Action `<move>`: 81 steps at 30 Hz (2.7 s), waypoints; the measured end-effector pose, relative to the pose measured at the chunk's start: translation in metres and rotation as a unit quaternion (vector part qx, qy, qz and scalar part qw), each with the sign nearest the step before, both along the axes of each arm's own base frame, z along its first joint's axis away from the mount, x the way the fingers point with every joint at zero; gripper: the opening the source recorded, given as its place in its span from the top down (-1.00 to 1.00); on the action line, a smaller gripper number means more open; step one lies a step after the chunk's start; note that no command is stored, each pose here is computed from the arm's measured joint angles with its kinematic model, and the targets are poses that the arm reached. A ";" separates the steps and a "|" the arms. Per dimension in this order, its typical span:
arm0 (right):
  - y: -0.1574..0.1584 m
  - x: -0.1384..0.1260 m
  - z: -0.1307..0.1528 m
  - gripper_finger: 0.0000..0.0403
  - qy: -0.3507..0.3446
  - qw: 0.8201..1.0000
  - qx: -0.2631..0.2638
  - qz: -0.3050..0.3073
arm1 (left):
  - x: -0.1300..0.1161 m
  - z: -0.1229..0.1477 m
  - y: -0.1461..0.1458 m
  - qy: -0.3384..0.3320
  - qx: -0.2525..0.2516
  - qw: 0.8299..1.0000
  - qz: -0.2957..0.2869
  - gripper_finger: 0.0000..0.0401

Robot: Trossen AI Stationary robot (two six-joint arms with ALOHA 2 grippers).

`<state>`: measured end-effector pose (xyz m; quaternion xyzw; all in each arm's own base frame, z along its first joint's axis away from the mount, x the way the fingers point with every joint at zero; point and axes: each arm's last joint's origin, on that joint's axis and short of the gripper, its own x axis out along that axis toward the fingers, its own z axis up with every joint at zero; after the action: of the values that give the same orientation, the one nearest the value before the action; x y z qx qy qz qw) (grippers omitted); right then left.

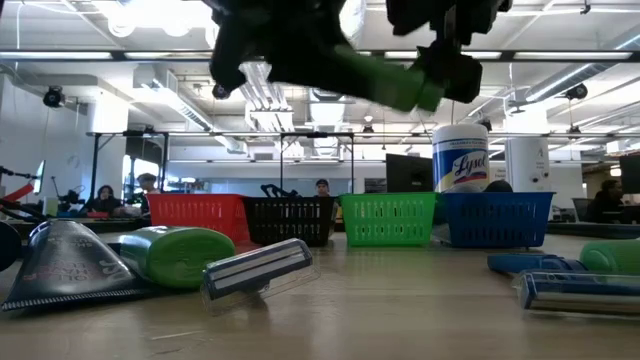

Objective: Pick & Place Travel size toiletries
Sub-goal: Put the green shampoo into the black bin

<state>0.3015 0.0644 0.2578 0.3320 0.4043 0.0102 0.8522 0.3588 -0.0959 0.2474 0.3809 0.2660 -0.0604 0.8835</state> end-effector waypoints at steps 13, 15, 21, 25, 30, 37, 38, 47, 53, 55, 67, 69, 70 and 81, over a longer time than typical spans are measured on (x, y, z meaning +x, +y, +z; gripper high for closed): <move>-0.014 -0.058 0.044 -0.70 -0.017 0.978 -0.132 -0.162 | -0.039 -0.006 0.015 -0.015 -0.086 0.949 0.303 0.44; -0.015 -0.069 0.050 -0.73 -0.023 0.968 -0.145 -0.201 | -0.048 -0.010 0.016 -0.046 -0.127 0.921 0.365 0.44; -0.018 -0.087 0.056 -0.73 -0.025 0.949 -0.143 -0.281 | -0.057 -0.025 0.023 -0.136 -0.280 0.812 0.493 0.44; -0.017 -0.086 0.052 -0.68 -0.018 0.947 -0.141 -0.287 | -0.054 -0.035 0.028 -0.151 -0.317 0.774 0.527 0.44; -0.013 -0.086 0.050 -0.63 -0.013 0.949 -0.133 -0.285 | -0.054 -0.036 0.031 -0.169 -0.346 0.744 0.547 0.44; -0.009 -0.092 0.045 -0.64 0.015 0.945 -0.119 -0.303 | -0.051 -0.041 0.038 -0.220 -0.410 0.662 0.588 0.44; -0.009 -0.093 0.044 -0.65 0.019 0.945 -0.119 -0.305 | -0.050 -0.044 0.041 -0.222 -0.413 0.653 0.595 0.44; -0.002 -0.095 0.042 -0.75 0.020 0.949 -0.114 -0.294 | -0.037 -0.026 0.025 -0.203 -0.390 0.756 0.486 0.44; -0.003 -0.099 0.038 -0.72 0.038 0.944 -0.109 -0.310 | -0.043 -0.026 0.033 -0.176 -0.329 0.757 0.537 0.46; -0.003 -0.100 0.037 -0.70 0.042 0.942 -0.109 -0.315 | -0.048 -0.036 0.044 -0.158 -0.302 0.743 0.575 0.46; 0.006 -0.104 0.027 -0.59 0.097 0.960 -0.070 -0.254 | -0.028 -0.075 0.066 -0.063 -0.207 0.801 0.558 0.46; 0.008 -0.106 0.026 -0.58 0.099 0.960 -0.064 -0.254 | -0.025 -0.081 0.068 -0.050 -0.209 0.800 0.560 0.45; 0.010 -0.106 0.026 -0.58 0.099 0.960 -0.061 -0.254 | -0.024 -0.085 0.068 -0.039 -0.213 0.800 0.559 0.44; 0.035 -0.113 0.020 -0.75 0.142 0.980 -0.038 -0.137 | -0.014 -0.079 0.065 -0.026 -0.251 0.798 0.547 -0.08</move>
<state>0.1887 0.0992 0.2773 0.3494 0.4720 -0.1688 0.7916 0.3444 -0.0307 0.1680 -0.0615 0.3823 0.3785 0.8407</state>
